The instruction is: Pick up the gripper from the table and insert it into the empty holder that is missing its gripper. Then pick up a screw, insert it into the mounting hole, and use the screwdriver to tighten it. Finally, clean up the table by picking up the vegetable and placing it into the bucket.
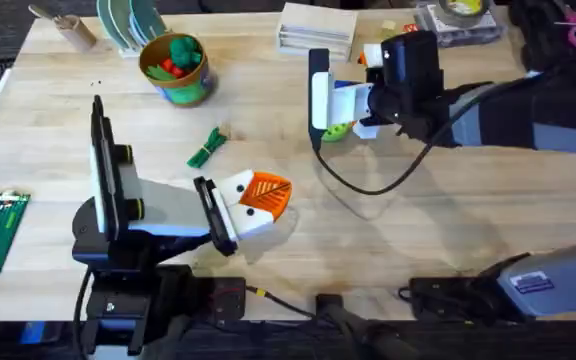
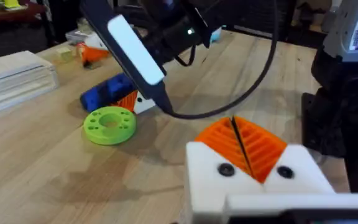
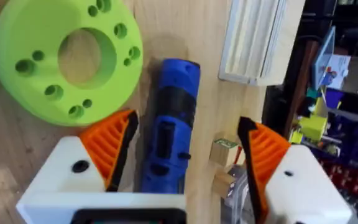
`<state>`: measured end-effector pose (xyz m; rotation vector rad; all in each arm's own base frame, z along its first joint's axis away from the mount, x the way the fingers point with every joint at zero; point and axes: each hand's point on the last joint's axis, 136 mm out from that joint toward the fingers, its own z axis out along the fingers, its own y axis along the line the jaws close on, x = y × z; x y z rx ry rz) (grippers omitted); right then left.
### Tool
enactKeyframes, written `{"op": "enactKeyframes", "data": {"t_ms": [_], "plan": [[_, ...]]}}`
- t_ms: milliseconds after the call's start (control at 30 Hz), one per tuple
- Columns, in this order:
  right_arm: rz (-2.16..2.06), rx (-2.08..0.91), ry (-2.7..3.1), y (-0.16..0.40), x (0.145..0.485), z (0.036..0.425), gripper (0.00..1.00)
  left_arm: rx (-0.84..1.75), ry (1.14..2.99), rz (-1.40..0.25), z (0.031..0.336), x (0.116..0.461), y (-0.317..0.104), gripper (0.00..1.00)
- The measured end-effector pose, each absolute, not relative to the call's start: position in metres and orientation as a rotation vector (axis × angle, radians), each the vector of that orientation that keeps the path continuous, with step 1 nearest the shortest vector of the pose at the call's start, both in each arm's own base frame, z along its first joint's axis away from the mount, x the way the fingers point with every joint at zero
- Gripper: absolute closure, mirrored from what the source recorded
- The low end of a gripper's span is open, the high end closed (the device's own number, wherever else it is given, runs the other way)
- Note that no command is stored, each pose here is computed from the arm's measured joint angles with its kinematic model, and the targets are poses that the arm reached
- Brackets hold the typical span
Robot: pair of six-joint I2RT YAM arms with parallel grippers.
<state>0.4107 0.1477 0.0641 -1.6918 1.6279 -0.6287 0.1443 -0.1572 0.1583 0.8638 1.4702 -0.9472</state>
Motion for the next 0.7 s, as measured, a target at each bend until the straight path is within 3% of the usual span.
{"op": "enactKeyframes", "data": {"t_ms": [167, 233, 367, 433, 467, 667, 700], "plan": [[-0.634, -1.597, 1.718, 0.141, 0.411, 0.066, 0.007, 0.865, 1.469, -0.945, 0.158, 0.144, -0.157, 0.968], [-0.615, -1.526, 1.772, 0.138, 0.409, 0.069, 0.009, 0.866, 1.468, -0.942, 0.158, 0.144, -0.157, 0.720], [-0.555, -1.307, 1.831, 0.136, 0.411, 0.099, 0.009, 0.864, 1.469, -0.943, 0.158, 0.145, -0.157, 0.098], [-0.512, -1.178, 1.835, 0.136, 0.411, 0.123, 0.010, 0.862, 1.471, -0.943, 0.158, 0.145, -0.157, 0.018], [-0.490, -1.119, 1.834, 0.136, 0.411, 0.134, 0.010, 0.861, 1.471, -0.944, 0.158, 0.145, -0.157, 0.037], [-0.326, -0.775, 1.812, 0.133, 0.403, 0.198, 0.009, 0.859, 1.472, -0.941, 0.158, 0.145, -0.157, 0.938], [-0.290, -0.717, 1.806, 0.132, 0.401, 0.208, 0.009, 0.860, 1.470, -0.938, 0.158, 0.146, -0.157, 0.984]]}}
